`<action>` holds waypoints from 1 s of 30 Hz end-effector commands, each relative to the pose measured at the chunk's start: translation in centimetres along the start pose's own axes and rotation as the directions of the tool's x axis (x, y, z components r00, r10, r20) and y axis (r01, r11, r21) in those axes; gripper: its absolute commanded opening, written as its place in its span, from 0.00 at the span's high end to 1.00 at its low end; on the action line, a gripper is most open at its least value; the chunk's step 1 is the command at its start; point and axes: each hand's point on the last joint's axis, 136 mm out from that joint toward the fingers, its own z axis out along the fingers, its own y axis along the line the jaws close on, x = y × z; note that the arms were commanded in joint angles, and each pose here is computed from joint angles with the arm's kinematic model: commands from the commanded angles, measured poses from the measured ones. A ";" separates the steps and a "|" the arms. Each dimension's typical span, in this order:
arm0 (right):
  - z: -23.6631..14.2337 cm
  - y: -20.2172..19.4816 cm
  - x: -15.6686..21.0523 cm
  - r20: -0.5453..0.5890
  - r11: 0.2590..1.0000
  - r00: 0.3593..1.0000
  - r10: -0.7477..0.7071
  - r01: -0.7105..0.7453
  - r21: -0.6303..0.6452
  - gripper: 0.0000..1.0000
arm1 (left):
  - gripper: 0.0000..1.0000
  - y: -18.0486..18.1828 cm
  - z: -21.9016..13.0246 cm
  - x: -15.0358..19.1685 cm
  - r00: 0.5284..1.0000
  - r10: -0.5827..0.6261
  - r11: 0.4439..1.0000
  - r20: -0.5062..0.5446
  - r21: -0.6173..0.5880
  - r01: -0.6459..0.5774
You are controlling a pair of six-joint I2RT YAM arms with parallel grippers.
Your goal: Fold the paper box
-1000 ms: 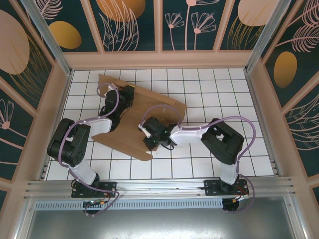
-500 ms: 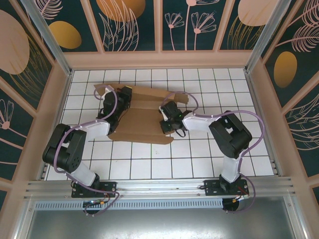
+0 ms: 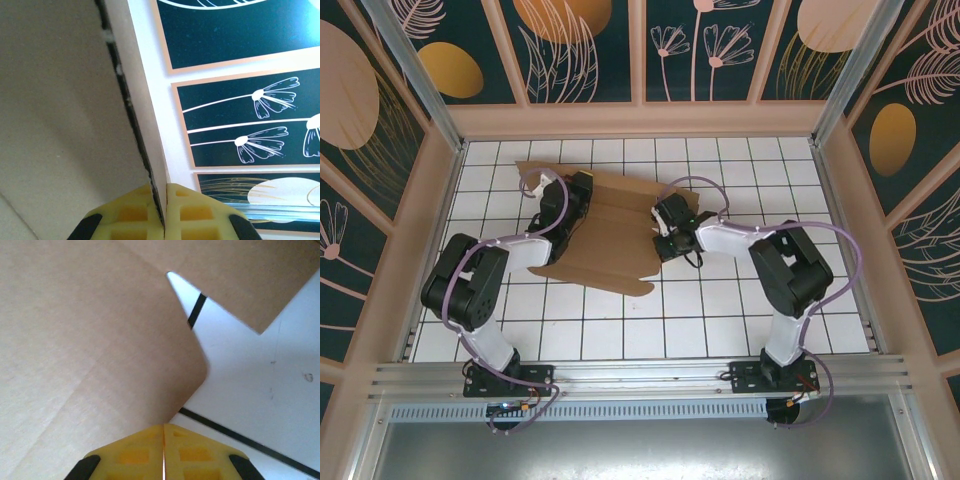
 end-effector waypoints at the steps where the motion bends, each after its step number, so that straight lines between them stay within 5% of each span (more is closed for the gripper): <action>1: -3.0 3.0 -2.2 0.117 0.994 0.992 0.046 -0.034 -0.104 0.84 | 1.00 3.1 0.3 0.3 0.998 0.070 0.994 0.002 -0.085 -0.070; 3: -2.8 4.8 -2.4 0.119 0.987 0.990 0.077 -0.059 -0.152 0.78 | 1.00 3.6 0.5 0.5 0.997 0.080 0.992 -0.007 -0.099 -0.081; 14: 2.7 10.3 -0.1 -0.021 0.993 1.000 0.021 -0.023 -0.120 0.77 | 1.00 4.9 -0.2 1.1 0.992 0.119 0.985 -0.031 -0.120 -0.122; 20: 5.0 7.5 4.1 -0.157 1.000 0.987 -0.016 0.016 -0.003 0.78 | 1.00 4.9 -0.3 1.0 0.985 0.166 0.974 -0.039 -0.152 -0.170; 30: 3.4 1.1 8.6 -0.253 0.997 0.967 0.045 -0.027 0.074 0.79 | 1.00 4.8 -0.1 1.2 0.975 0.220 0.950 -0.035 -0.220 -0.222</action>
